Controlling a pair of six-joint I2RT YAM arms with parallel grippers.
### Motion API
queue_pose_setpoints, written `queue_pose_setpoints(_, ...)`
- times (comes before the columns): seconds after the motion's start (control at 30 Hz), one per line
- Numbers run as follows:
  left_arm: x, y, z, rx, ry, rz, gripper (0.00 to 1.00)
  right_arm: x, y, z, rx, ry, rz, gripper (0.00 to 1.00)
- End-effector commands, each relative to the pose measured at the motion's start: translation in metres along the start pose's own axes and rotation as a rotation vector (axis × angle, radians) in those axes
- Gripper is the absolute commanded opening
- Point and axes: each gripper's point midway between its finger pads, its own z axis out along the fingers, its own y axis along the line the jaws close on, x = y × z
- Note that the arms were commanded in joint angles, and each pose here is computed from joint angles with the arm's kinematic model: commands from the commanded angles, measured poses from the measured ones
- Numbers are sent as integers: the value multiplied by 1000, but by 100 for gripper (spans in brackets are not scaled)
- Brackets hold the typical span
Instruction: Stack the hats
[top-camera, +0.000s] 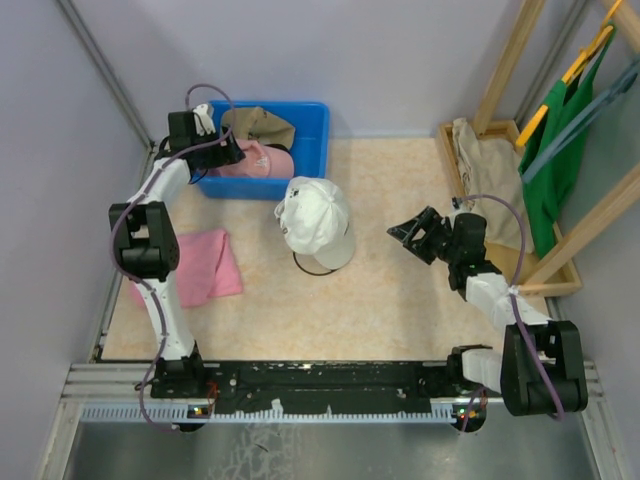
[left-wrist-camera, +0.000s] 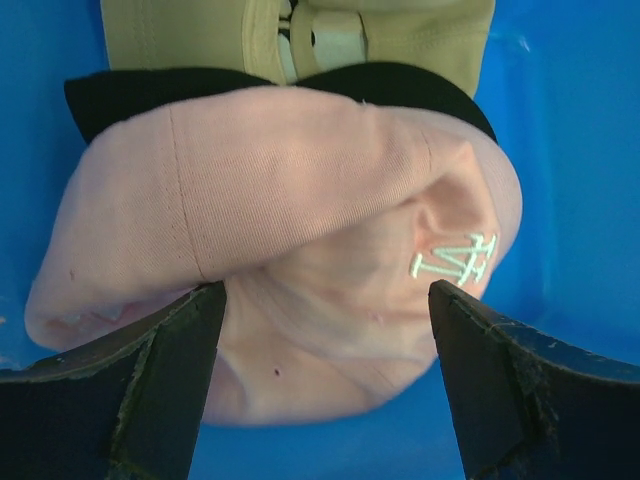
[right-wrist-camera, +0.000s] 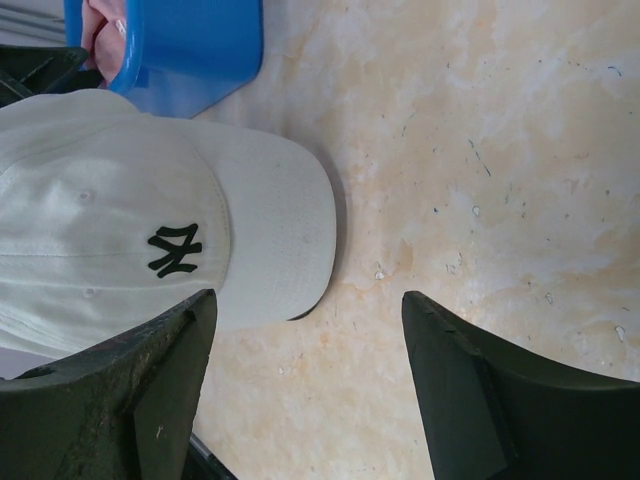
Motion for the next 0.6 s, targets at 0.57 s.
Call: queue_pose_setpoints(0.57, -16, 20, 53, -39, -11, -1, 63, -11, 13, -2, -48, -37, -29, 74)
